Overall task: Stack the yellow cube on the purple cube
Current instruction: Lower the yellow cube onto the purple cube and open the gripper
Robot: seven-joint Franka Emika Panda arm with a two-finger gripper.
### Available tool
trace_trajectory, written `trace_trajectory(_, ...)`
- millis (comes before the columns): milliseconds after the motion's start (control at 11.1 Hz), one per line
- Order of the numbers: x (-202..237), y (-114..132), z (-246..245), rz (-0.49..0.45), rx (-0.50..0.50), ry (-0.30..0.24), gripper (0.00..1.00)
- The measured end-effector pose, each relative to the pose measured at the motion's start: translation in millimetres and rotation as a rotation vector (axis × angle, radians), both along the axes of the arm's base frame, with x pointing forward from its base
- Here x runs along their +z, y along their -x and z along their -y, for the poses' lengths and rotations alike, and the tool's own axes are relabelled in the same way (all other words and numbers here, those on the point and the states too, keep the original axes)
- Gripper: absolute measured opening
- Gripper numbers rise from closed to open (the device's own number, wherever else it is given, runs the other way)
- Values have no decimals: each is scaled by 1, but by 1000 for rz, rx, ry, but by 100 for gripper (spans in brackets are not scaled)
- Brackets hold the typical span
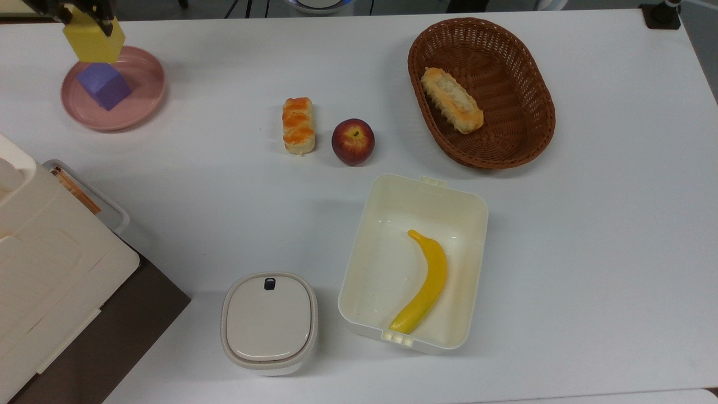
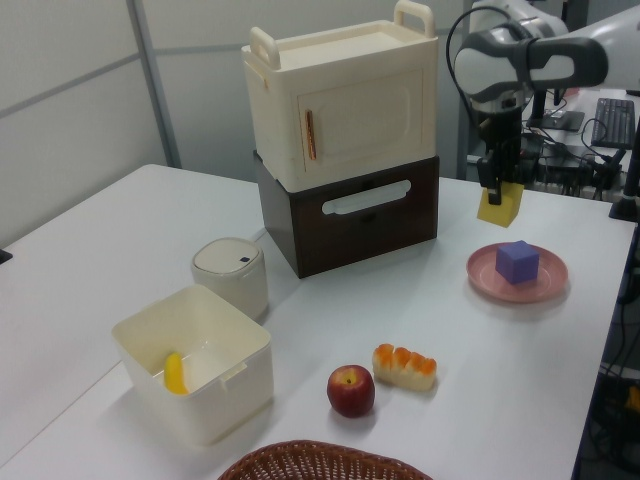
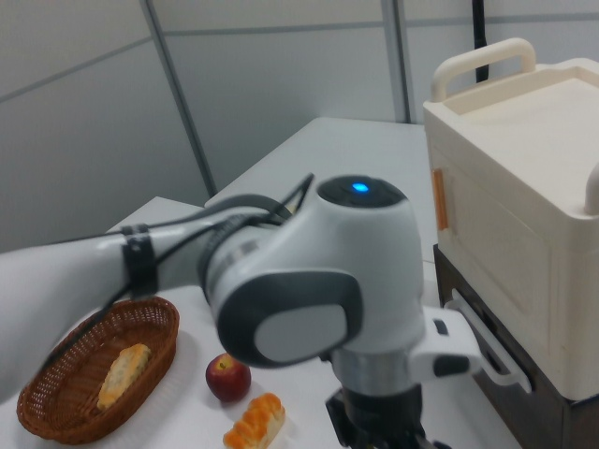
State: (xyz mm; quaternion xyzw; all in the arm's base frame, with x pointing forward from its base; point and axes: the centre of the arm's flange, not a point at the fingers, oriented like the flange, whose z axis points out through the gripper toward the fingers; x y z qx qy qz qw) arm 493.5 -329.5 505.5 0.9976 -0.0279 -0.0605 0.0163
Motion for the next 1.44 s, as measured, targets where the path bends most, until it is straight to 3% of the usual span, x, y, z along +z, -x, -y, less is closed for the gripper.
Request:
trace_trajectory(359,-48,-1,34,-75,17,11,55)
trace_trajectory(898,-83,-2,52,-134,22,38,55)
trace_trajectory(987,-85,-2,53,-138,23,40,59)
trace_trajectory(1167,-84,-3,53,-137,24,42,90)
trace_trajectory(1257,-83,-4,52,-135,27,43,100)
trace_trajectory(1436,-79,-10,48,-126,38,48,100)
